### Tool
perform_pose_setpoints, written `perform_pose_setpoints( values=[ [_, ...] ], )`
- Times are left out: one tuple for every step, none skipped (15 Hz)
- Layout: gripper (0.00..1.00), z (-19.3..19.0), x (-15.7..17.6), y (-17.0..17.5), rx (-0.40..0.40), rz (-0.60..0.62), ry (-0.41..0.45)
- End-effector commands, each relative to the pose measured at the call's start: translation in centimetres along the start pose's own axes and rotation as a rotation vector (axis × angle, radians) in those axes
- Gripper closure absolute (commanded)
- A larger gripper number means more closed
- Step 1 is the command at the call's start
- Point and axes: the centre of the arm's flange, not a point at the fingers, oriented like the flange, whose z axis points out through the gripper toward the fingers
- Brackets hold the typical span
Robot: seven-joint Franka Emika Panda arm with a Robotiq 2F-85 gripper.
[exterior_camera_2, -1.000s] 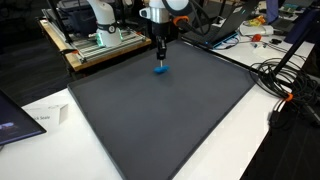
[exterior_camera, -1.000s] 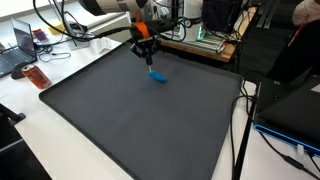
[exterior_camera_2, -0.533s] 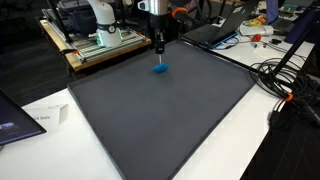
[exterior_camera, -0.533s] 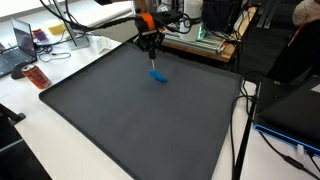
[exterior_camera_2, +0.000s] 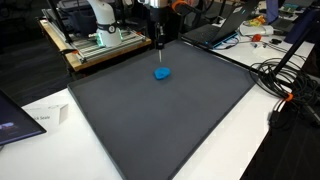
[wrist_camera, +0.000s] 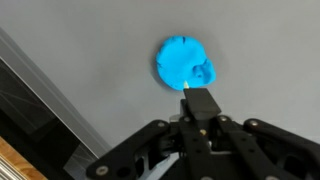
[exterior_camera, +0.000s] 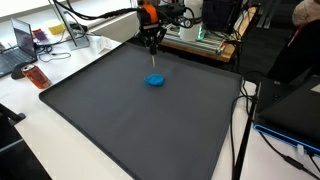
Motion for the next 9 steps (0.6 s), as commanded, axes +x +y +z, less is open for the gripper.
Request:
perform_pose_setpoints(
  values=[
    [0.97, -1.7, 1.6, 0.3, 0.038, 0.057, 0.018],
    [0.97, -1.8, 2.0, 0.1, 0.039, 0.065, 0.024],
    [0.97, -1.9, 2.3, 0.0, 0.04, 0.071, 0.028],
    [0.97, -2.0, 2.7, -0.2, 0.044, 0.084, 0.035],
    [0.97, -2.0, 3.1, -0.4, 0.045, 0.099, 0.039],
    [0.97, -2.0, 3.6, -0.6, 0.039, 0.121, 0.035],
    [0.97, -1.9, 4.1, -0.9, 0.026, 0.145, 0.025],
    [0.97, -1.8, 4.7, -1.3, 0.024, 0.168, 0.014],
    [0.97, -1.6, 5.2, -1.8, 0.026, 0.175, -0.005]
  ],
)
